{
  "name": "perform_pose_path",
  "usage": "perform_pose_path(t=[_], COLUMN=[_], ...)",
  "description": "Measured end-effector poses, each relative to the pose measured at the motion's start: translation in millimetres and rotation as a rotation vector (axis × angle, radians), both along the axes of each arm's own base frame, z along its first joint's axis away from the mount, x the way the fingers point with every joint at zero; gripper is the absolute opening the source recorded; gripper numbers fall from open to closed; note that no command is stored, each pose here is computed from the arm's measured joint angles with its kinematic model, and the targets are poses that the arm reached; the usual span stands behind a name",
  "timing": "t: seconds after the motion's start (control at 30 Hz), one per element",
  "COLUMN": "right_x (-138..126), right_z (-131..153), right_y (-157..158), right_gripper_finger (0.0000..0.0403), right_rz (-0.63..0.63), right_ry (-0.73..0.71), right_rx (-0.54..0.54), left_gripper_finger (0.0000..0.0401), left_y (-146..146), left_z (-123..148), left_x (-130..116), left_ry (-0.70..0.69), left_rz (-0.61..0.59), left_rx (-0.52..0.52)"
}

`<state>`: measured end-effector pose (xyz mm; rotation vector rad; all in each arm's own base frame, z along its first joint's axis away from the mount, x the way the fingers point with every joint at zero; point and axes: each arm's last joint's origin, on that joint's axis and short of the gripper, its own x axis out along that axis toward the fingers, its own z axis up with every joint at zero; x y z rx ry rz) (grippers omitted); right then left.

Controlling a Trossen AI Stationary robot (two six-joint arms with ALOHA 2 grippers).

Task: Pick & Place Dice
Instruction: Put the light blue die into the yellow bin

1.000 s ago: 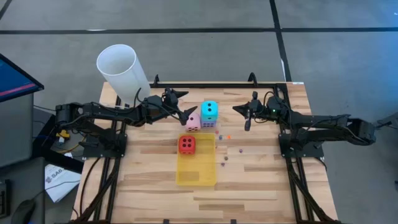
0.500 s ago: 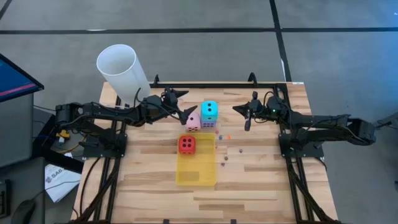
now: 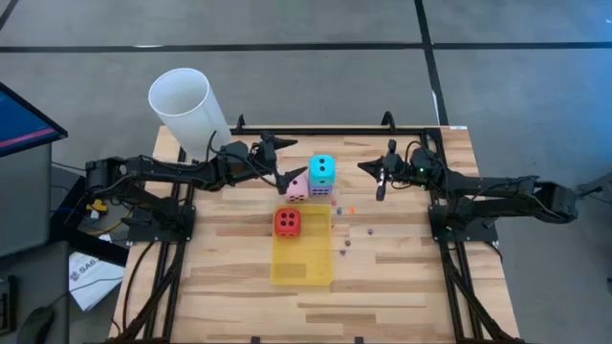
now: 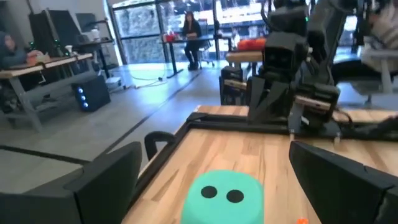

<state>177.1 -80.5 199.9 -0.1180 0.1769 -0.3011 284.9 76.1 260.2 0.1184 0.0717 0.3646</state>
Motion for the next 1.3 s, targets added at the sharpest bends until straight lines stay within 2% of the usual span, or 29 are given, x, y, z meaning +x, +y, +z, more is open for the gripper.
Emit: perform_pose_path(t=[0.2, 0.4, 0.63, 0.87, 1.1, 1.23, 1.3], right_x=[0.0, 0.0, 0.1, -0.8, -1.3, -1.3, -1.2], right_z=[0.0, 0.1, 0.4, 1.4, 3.1, 2.8, 2.9], right_y=[0.0, 0.0, 0.0, 0.4, 0.4, 0.4, 0.6], right_gripper_finger=[0.0000, 0.0000, 0.0000, 0.0000, 0.0000, 0.0000, 0.0000], right_rz=[0.000, 0.000, 0.000, 0.001, 0.006, 0.007, 0.008], right_ry=[0.000, -0.001, -0.004, -0.004, -0.001, 0.002, 0.002], right_rx=[0.000, -0.001, -0.003, -0.009, -0.058, -0.057, -0.057], left_gripper_finger=[0.0398, 0.0398, 0.0398, 0.0398, 0.0398, 0.0398, 0.0398], left_y=[1.5, 3.4, 9.5, 15.7, 21.8, 30.1, 33.4], left_z=[9.8, 6.1, -9.8, -9.0, -4.3, -8.9, -11.3], left_x=[8.4, 16.0, 48.5, 62.9, 74.6, 81.1, 84.6], left_ry=[0.065, 0.105, 0.167, 0.328, 0.401, 0.405, 0.404], left_rz=[-0.003, -0.009, -0.082, -0.085, -0.087, -0.190, -0.195], left_rx=[-0.014, 0.017, 0.009, -0.019, -0.042, -0.085, -0.089])
